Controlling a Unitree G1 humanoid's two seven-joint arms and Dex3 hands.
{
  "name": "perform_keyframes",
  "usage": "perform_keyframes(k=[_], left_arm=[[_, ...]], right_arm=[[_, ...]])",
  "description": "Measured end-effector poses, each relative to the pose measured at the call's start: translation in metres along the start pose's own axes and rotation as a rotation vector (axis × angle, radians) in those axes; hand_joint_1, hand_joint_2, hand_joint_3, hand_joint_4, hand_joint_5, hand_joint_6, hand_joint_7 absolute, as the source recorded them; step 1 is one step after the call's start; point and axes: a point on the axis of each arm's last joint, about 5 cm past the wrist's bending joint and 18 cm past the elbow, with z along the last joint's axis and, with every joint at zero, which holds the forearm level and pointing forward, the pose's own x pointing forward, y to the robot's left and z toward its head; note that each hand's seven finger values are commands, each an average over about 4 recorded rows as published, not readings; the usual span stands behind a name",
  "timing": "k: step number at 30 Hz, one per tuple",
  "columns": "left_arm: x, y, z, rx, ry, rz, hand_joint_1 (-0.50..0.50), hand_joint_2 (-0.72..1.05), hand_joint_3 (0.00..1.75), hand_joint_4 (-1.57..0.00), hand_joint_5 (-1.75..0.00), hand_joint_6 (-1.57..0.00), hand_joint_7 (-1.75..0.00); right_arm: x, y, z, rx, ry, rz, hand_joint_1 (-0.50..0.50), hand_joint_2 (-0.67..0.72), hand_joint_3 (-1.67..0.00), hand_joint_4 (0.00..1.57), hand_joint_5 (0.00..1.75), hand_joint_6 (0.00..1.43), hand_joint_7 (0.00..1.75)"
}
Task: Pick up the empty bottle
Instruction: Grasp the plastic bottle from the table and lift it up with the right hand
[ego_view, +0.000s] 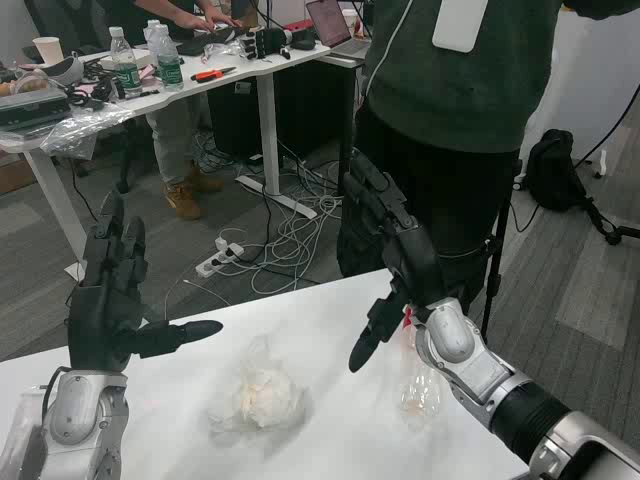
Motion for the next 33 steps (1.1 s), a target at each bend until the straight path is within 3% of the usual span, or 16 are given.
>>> perform_keyframes(k=[3,7,9,12,25,33], left_arm=[[0.004,0.001,0.009,0.026,-0.056,0.034,-0.50,-0.72,0.00,0.00,0.00,0.00,0.00],[0.023,0.012,0.049,0.109,-0.335,0.144,-0.50,-0.72,0.04,0.00,0.00,0.00,0.00],[0.027,0.016,0.062,0.127,-0.427,0.171,-0.50,-0.70,0.04,0.00,0.00,0.00,0.00],[0.028,0.017,0.063,0.131,-0.436,0.169,-0.50,-0.64,0.00,0.00,0.00,0.00,0.00],[0.028,0.015,0.062,0.136,-0.421,0.158,-0.50,-0.64,0.00,0.00,0.00,0.00,0.00],[0.027,0.015,0.059,0.137,-0.399,0.156,-0.50,-0.64,0.00,0.00,0.00,0.00,0.00]], right_arm=[[0.007,-0.007,0.008,-0.019,-0.036,-0.018,-0.33,0.66,0.00,0.00,0.00,0.00,0.00],[0.035,-0.040,0.047,-0.089,-0.249,-0.134,-0.33,0.66,0.00,0.00,0.00,0.00,0.00],[0.042,-0.049,0.060,-0.109,-0.324,-0.166,-0.33,0.66,0.00,0.00,0.00,0.00,0.00],[0.044,-0.049,0.061,-0.114,-0.334,-0.159,-0.33,0.66,0.00,0.00,0.00,0.00,0.00],[0.043,-0.049,0.061,-0.118,-0.328,-0.152,-0.33,0.66,0.00,0.00,0.00,0.00,0.00],[0.043,-0.051,0.059,-0.130,-0.284,-0.140,-0.33,0.66,0.00,0.00,0.00,0.00,0.00]])
